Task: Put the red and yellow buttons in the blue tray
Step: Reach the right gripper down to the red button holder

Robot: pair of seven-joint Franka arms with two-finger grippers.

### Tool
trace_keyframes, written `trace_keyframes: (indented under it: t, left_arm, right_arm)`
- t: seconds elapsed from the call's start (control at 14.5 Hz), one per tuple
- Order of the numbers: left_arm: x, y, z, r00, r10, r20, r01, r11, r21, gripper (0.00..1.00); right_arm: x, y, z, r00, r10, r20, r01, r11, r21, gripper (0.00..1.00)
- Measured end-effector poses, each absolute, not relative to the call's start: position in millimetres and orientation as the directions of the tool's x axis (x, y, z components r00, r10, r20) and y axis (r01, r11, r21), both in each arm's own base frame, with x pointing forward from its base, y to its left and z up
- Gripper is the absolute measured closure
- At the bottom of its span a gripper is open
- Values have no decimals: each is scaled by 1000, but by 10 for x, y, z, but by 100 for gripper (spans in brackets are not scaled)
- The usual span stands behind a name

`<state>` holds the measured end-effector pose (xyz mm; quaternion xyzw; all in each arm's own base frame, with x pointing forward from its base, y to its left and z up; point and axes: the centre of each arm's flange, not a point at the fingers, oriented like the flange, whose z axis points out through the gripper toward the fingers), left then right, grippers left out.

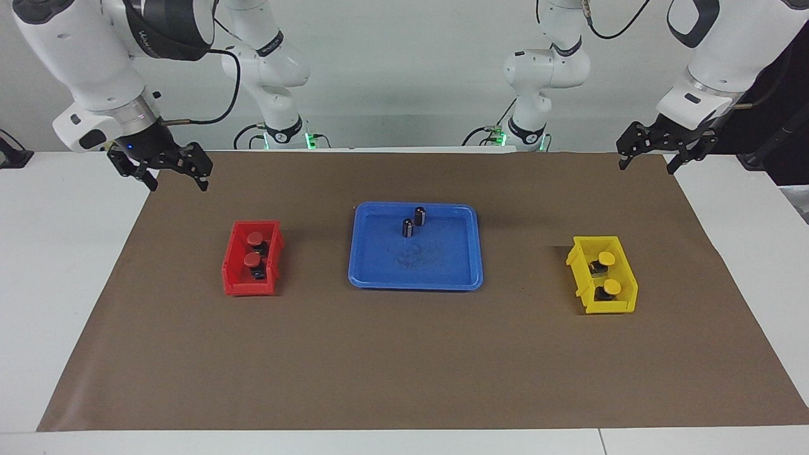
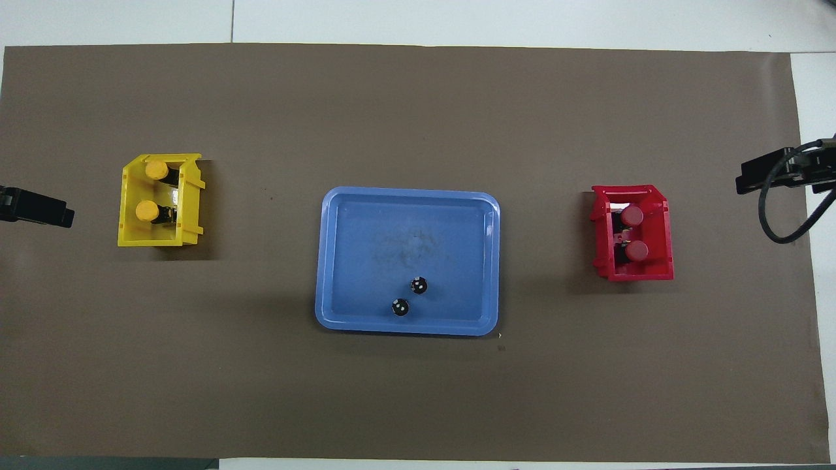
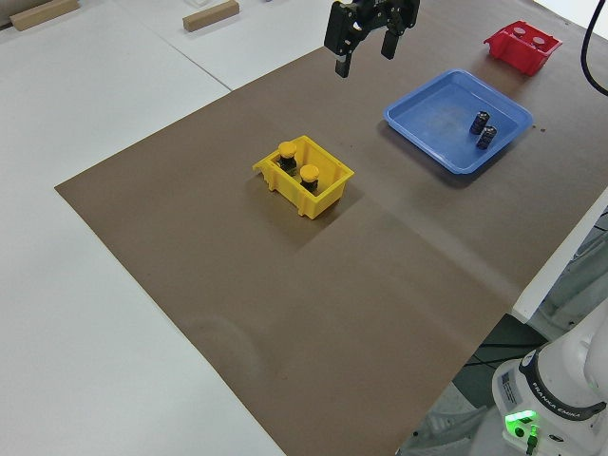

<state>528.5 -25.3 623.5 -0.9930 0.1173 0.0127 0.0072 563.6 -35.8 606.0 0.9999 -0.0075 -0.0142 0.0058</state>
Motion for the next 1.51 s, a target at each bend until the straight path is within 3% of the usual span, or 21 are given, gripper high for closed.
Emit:
trace_keyframes:
  t: [1.03,1.24,1.51]
  left_arm:
    - [5287,-226,6232,973,-228,-27,-228,-974,-11,0]
    - [5284,-274,6231,971,-237,-27,-237,-971,-12,0]
    - [5287,-207,6229,974,-225,-28,-225,-974,-11,0]
  right_arm:
    - [5711,-225,6030,1000,5,10,5,-1000,13,0]
    - [5862,49,5704,999,-1,51,-2,-1000,9,0]
    - [5926,129,4830,996,5,86,5,-1000,3,9]
